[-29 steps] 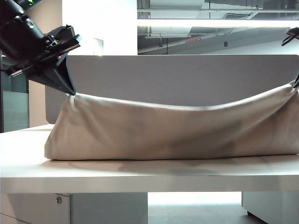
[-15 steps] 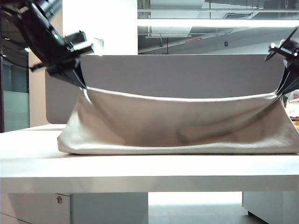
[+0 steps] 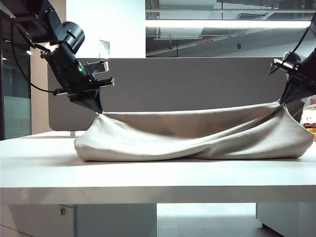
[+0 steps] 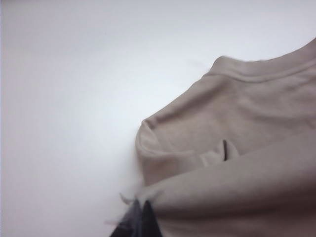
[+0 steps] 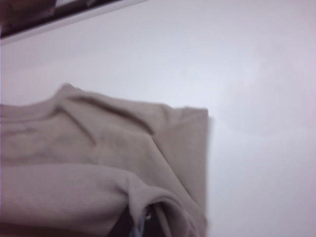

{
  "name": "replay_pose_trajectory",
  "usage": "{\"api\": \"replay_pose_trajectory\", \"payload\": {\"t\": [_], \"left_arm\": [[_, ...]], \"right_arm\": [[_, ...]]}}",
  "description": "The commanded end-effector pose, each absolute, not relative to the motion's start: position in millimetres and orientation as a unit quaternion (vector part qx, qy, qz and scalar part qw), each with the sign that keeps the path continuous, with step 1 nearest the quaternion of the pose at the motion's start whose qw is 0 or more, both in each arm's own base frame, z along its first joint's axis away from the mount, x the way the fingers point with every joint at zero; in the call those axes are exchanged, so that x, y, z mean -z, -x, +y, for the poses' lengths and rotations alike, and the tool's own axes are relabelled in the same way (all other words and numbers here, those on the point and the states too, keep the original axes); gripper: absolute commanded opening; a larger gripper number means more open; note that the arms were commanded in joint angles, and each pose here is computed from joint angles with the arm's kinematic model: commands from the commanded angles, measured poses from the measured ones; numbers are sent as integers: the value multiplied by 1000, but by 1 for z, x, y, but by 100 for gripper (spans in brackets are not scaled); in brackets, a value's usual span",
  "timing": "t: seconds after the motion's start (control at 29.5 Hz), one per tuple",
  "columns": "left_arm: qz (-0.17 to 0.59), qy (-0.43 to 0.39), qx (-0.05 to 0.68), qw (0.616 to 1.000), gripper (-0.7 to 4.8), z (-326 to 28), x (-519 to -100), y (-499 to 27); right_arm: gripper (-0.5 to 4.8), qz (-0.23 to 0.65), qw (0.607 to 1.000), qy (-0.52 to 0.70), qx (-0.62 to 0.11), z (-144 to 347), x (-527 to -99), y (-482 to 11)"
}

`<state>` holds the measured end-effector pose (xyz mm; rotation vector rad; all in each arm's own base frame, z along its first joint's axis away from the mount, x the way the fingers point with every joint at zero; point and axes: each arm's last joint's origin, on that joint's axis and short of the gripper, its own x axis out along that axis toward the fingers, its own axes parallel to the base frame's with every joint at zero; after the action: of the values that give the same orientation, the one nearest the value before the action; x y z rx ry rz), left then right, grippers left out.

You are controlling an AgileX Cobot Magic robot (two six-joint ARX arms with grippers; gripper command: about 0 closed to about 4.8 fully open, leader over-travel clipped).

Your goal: Fold the bottom side of the T-shirt horizontally towards the center, about one-third of the way, then fold the sleeve back towards the center, creating a straight line along the edge of the T-shirt, and finally fold the bottom of the T-shirt up towards the top, creating a neat rectangle.

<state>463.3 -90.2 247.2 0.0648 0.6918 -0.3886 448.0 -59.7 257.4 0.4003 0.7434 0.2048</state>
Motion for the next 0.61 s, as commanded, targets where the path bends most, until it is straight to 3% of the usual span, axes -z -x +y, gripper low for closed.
{"api": "replay_pose_trajectory", "payload": {"t": [0.03,0.27,0.61], "left_arm": [[324,-35,188,926,-6,-92,-246,-472],[308,-65,165,935,-6,-90,-235,-481],[276,-68,153,946,-4,-90,-232,-489]], "right_arm": [[-2,359,910,-191,-88,-62,-248,-455],[-2,357,911,-189,-88,-63,-227,-467],[3,323,927,-176,-78,-58,-230,-474]]}}
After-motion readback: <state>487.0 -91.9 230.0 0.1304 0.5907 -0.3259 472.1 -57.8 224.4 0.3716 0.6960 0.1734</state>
